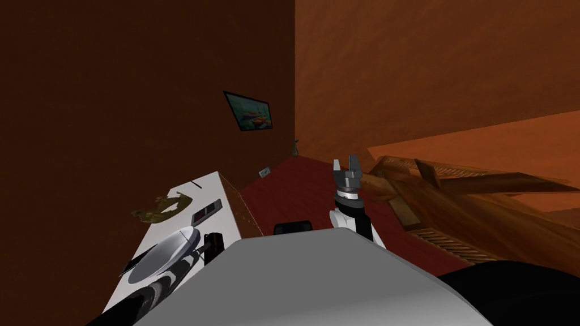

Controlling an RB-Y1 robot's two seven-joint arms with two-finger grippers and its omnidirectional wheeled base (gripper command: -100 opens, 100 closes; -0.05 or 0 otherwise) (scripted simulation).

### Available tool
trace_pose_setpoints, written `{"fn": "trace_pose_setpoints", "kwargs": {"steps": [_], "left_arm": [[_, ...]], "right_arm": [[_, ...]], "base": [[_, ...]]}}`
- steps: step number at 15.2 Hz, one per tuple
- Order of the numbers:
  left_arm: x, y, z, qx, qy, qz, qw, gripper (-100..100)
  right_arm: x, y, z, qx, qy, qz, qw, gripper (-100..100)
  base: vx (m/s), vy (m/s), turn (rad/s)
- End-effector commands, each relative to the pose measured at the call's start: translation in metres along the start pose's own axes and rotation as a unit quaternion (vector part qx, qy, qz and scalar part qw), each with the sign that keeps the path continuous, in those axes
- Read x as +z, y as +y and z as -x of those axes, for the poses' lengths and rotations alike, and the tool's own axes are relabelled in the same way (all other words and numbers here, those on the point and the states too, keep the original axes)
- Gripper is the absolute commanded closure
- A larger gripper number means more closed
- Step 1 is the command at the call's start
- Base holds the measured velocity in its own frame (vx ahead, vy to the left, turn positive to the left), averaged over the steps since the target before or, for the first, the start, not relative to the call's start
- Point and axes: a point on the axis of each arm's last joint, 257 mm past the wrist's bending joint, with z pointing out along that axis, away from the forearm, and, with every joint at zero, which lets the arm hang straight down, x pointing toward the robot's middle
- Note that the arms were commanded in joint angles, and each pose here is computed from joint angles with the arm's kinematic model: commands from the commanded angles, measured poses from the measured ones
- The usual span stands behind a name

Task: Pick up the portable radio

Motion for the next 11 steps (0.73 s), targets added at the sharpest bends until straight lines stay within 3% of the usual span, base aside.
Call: {"fn": "trace_pose_setpoints", "kwargs": {"steps": [1, 11], "left_arm": [[-0.006, 0.008, -0.004, -0.013, 0.011, 0.01, 0.9998, -100], [-0.032, 0.042, -0.021, -0.068, 0.055, 0.059, 0.9945, -100]], "right_arm": [[0.0, 0.0, 0.0, 0.0, 0.0, 0.0, 1.0, 0], [0.0, 0.0, 0.0, 0.0, 0.0, 0.0, 1.0, 0]], "base": [[-0.033, 0.033, -0.253], [-0.039, 0.029, -0.257]]}}
